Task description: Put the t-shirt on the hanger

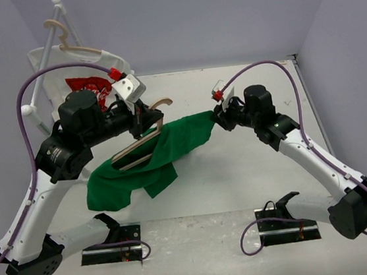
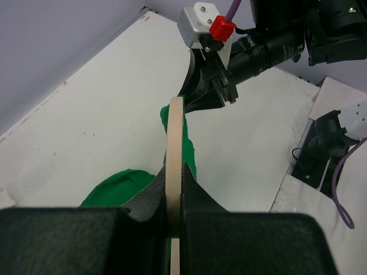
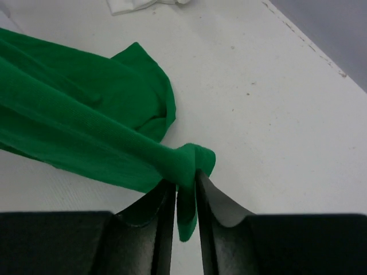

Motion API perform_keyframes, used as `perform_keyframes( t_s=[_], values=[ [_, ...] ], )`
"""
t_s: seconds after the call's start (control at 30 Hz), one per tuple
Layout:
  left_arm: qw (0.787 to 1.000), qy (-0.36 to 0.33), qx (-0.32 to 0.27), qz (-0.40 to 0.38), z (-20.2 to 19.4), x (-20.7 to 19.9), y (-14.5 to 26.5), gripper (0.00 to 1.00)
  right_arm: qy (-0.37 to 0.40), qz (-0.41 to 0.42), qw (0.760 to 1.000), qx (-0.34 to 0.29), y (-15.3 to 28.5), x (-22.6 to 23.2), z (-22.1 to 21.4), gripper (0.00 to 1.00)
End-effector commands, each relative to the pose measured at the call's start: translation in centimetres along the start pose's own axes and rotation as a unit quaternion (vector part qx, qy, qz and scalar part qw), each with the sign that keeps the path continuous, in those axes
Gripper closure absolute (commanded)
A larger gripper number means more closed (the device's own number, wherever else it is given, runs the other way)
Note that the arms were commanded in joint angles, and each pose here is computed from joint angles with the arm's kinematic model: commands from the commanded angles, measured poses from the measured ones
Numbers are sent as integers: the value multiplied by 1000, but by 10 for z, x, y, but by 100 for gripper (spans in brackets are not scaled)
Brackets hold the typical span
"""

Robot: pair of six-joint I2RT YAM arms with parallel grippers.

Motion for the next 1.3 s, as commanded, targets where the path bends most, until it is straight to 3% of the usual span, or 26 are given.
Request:
perform_keyframes(
  t_s=[0.0,0.07,0.17,0.23,0.53,0.6,0.7,0.77,0.83,0.9,1.0,1.07,1.1,1.17,1.2,1.27],
  values=[
    [999,-14,-48,5,28,-1,8,100,-27,-82,996,-17,-2,-32,7,100],
    [998,-10,-58,15,33,1,10,100,-56,-153,987,-7,3,-62,-1,100],
    [996,-2,-81,36,49,3,18,100,-197,-250,948,13,11,-108,-32,100],
    [995,-2,-95,34,58,1,22,100,-249,-268,931,19,16,-125,-49,100],
    [994,20,-104,16,64,2,2,100,-258,-237,937,9,18,-118,-39,100],
    [994,23,-106,13,64,4,-3,100,-255,-206,945,-7,20,-108,-26,89],
    [992,34,-112,42,66,14,-9,100,-253,-202,945,-49,36,-101,-3,41],
    [987,52,-128,85,72,27,-11,100,-260,-216,939,-67,47,-102,8,29],
    [979,73,-148,122,78,39,-11,100,-269,-247,927,-82,60,-105,15,8],
    [956,99,-186,206,91,65,-7,100,-299,-251,913,-123,77,-98,32,1],
    [919,137,-242,279,112,88,2,100,-292,-134,925,-202,87,-59,66,1],
    [886,162,-278,333,124,104,9,100,-300,2,932,-201,84,-17,80,1],
    [873,168,-292,352,129,108,10,100,-300,27,936,-182,82,-2,83,1],
    [844,179,-325,388,141,111,6,100,-263,20,950,-164,75,23,103,1],
    [843,168,-320,398,142,106,-7,100,-245,27,956,-160,74,42,117,1],
    [822,153,-334,436,152,108,-7,100,-243,17,960,-140,70,59,121,1]
  ],
)
Point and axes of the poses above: each gripper's point midway between its finger pads, its own y axis back along the fingers, its own x axis along the line the jaws close on, z = x × y, the point moved 3 cm from there along y, back along the fingers, and after that the axes turned 1 degree about -y, right-handed, at the moved point
